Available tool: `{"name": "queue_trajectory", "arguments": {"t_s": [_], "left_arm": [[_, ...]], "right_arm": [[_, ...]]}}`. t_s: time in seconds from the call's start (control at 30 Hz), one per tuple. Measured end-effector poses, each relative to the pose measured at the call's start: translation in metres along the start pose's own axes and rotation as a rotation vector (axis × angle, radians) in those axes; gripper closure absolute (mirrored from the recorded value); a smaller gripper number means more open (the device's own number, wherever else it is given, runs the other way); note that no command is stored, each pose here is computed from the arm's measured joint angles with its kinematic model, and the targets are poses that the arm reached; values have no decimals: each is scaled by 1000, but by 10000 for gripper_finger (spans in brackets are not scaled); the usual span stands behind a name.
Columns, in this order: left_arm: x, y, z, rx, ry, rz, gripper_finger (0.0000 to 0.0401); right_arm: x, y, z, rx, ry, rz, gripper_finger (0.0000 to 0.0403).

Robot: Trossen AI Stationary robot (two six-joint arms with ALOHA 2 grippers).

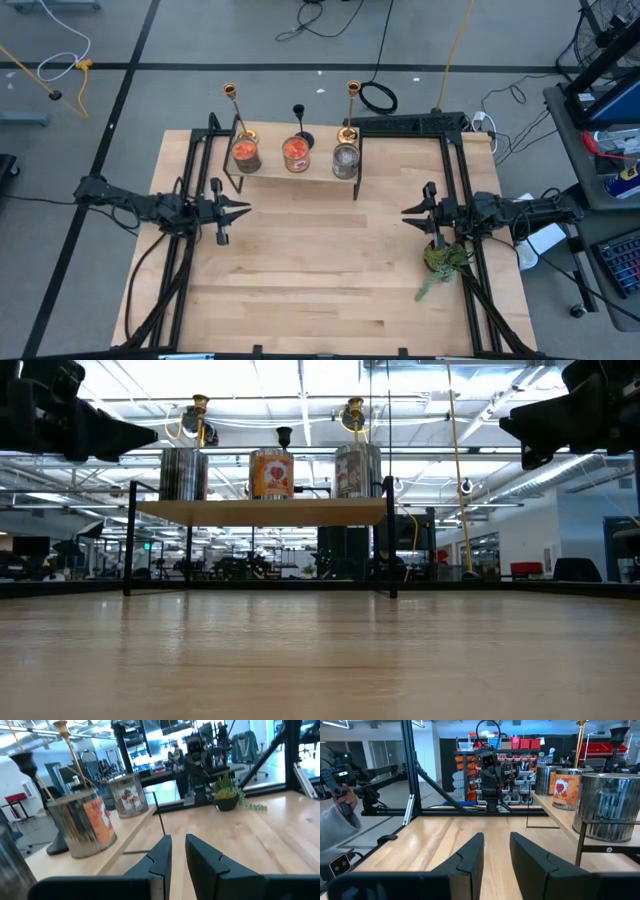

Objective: Pick & Place candle stick holders
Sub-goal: Return to Home Position

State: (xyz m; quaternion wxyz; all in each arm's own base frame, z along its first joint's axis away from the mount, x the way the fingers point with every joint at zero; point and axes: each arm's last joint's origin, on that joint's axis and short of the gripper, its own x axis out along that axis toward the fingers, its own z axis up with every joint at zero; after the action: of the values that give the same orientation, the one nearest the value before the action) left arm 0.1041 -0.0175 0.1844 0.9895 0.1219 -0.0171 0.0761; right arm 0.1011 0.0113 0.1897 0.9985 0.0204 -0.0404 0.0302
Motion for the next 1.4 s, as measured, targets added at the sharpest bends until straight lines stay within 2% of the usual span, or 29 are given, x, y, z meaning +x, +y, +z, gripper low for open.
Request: {"name": "queue_trajectory", "arguments": {"t_s": [0.17, 0.47, 0.6, 0.73, 1.03, 1.27, 1.4], "left_arm": [[0, -1, -7, 17, 25, 15, 341], [3, 9, -5, 106, 0, 95, 341], [5, 15, -10, 92, 29, 70, 341], [6, 23, -15, 36, 59, 97, 341], [7, 28, -28, -42, 112, 19, 341], [7, 32, -29, -64, 115, 41, 341], [6, 31, -33, -94, 165, 35, 341]], "right_arm": [[0, 0, 0, -17, 0, 0, 312], [0, 0, -3, -20, 34, 0, 319], [0, 1, -3, -27, 34, 54, 324], [0, 4, -4, -46, 33, 127, 328], [-1, 3, -16, -61, 55, 124, 328], [-3, 3, -15, -69, 29, 123, 328], [-3, 3, -18, -80, 59, 123, 328]]}}
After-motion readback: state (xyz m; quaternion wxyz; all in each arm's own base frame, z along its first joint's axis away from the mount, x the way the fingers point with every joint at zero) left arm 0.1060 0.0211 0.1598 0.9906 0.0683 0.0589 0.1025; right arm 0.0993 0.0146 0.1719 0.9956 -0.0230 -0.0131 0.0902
